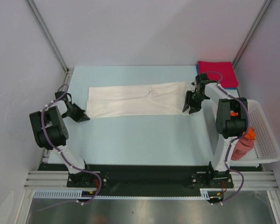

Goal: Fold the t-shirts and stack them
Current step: Fold the tshirt

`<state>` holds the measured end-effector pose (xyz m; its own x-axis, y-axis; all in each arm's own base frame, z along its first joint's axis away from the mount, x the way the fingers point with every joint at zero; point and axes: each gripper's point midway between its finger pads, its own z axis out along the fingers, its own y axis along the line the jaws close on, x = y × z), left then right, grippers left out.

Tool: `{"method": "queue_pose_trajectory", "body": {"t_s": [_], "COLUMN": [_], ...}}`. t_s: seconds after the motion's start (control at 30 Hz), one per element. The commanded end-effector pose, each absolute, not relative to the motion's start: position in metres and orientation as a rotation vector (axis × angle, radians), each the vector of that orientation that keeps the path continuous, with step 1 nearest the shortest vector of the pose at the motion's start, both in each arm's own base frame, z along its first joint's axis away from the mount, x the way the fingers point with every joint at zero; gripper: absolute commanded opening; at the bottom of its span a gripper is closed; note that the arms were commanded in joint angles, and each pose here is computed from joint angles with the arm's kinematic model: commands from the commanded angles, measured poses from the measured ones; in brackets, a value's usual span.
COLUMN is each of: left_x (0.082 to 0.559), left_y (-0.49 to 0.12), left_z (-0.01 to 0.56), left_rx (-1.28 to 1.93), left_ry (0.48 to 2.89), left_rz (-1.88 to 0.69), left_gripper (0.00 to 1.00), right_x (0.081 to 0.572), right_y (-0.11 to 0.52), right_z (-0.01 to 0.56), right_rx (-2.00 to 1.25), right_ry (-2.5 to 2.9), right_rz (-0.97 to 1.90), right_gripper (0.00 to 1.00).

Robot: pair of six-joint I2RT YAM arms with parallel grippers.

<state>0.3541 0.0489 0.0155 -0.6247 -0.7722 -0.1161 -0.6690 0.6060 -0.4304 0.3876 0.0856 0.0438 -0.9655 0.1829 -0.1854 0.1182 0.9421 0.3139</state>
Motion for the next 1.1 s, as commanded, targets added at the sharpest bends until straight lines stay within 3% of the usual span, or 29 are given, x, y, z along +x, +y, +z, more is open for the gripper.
{"method": "queue_pose_trajectory", "body": {"t_s": [0.0, 0.2, 0.4, 0.5, 0.67, 1.07], "left_x": [0.358, 0.360, 0.358, 0.357, 0.349, 0.336], "left_y": [0.058, 0.060, 0.064, 0.066, 0.076, 0.083], "left_z": [0.009, 0.008, 0.010, 0.009, 0.008, 0.008], "left_rx": [-1.140, -1.123, -1.109, -1.101, -1.098, -1.054], "left_ry": [2.557, 2.573, 2.589, 2.596, 2.610, 2.647], "left_rz": [-0.461, -0.448, -0.413, -0.396, -0.328, -0.249], "left_gripper": [0.00, 0.00, 0.00, 0.00, 0.00, 0.00], "right_x": [0.393, 0.394, 0.397, 0.401, 0.405, 0.401], "right_y": [0.086, 0.078, 0.060, 0.051, 0.028, 0.031], "right_z": [0.047, 0.040, 0.033, 0.030, 0.030, 0.029], "right_rx": [0.190, 0.225, 0.290, 0.313, 0.325, 0.263], "right_ry": [2.862, 2.876, 2.884, 2.885, 2.908, 2.967], "right_rz": [0.423, 0.358, 0.274, 0.225, 0.070, 0.037], "right_gripper": [0.44, 0.35, 0.16, 0.00, 0.00, 0.00]}}
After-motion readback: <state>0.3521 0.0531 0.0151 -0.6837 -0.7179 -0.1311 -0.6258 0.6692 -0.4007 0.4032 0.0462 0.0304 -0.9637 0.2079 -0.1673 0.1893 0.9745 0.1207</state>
